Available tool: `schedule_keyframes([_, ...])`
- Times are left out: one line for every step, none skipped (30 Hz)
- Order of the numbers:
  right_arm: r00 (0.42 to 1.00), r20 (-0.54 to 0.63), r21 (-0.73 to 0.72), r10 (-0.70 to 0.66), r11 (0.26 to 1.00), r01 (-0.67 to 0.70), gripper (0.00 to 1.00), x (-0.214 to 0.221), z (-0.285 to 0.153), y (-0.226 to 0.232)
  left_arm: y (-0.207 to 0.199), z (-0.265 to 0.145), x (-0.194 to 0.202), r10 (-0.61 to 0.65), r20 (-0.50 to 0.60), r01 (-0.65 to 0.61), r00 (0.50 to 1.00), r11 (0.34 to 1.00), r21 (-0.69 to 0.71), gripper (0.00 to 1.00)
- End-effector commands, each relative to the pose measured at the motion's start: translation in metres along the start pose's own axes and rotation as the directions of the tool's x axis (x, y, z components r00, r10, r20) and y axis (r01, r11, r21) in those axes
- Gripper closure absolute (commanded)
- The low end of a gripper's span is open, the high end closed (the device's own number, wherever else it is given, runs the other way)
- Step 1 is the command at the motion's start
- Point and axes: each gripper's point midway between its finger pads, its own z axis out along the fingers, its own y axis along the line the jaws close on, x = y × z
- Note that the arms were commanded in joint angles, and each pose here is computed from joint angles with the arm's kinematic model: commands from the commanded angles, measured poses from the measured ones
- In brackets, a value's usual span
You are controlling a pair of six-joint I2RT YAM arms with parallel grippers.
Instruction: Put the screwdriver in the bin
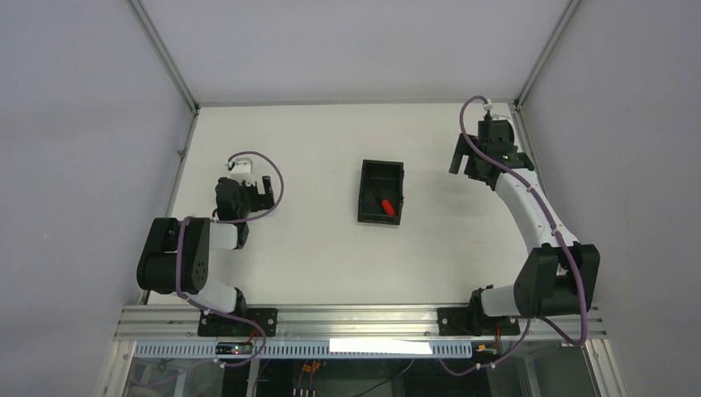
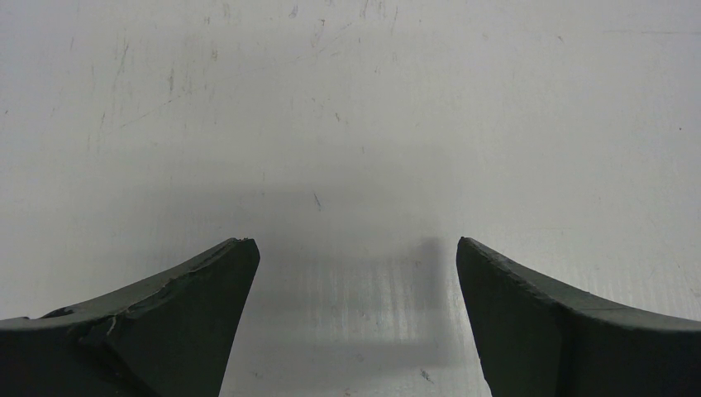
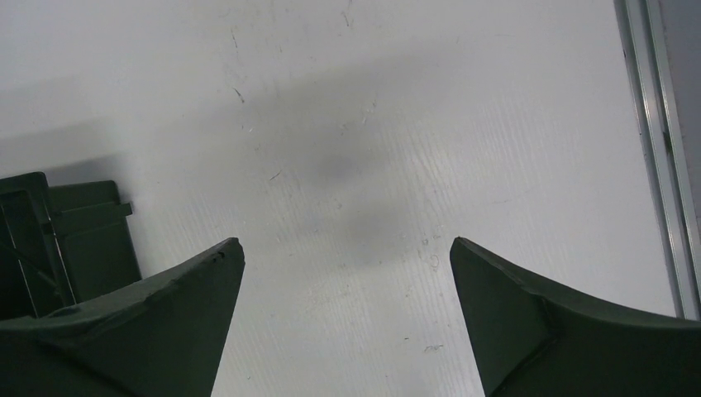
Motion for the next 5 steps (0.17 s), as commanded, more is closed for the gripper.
schedule_keyframes([1.0, 0.02, 0.018, -0.005, 1.0, 0.005, 0.01, -0.0034, -0.0055, -0.0084, -0.0011, -0.001, -0.0149, -0.002, 0.05, 0.001, 0.999, 1.0, 0.008, 0.01])
schedule_keyframes([1.0, 0.02, 0.023, 0.002, 1.0, -0.003, 0.01, -0.0034, -0.0049, -0.0101, -0.0011, -0.0011, -0.0152, -0.001, 0.051, 0.001, 0.999, 1.0, 0.008, 0.01])
schedule_keyframes([1.0, 0.021, 0.02, 0.006, 1.0, -0.007, 0.01, -0.0032, -0.0048, -0.0098, -0.0012, -0.001, -0.0149, -0.002, 0.05, 0.001, 0.999, 1.0, 0.009, 0.01])
schedule_keyframes([1.0, 0.023, 0.015, 0.009, 1.0, -0.009, 0.01, -0.0036, -0.0049, -0.009, -0.0013, -0.001, -0.0149, -0.002, 0.05, 0.001, 0.999, 1.0, 0.01, 0.01])
schedule_keyframes([1.0, 0.028, 0.009, 0.009, 1.0, -0.009, 0.01, -0.0043, -0.006, -0.0086, -0.0012, -0.001, -0.0151, -0.001, 0.051, 0.001, 0.999, 1.0, 0.009, 0.01])
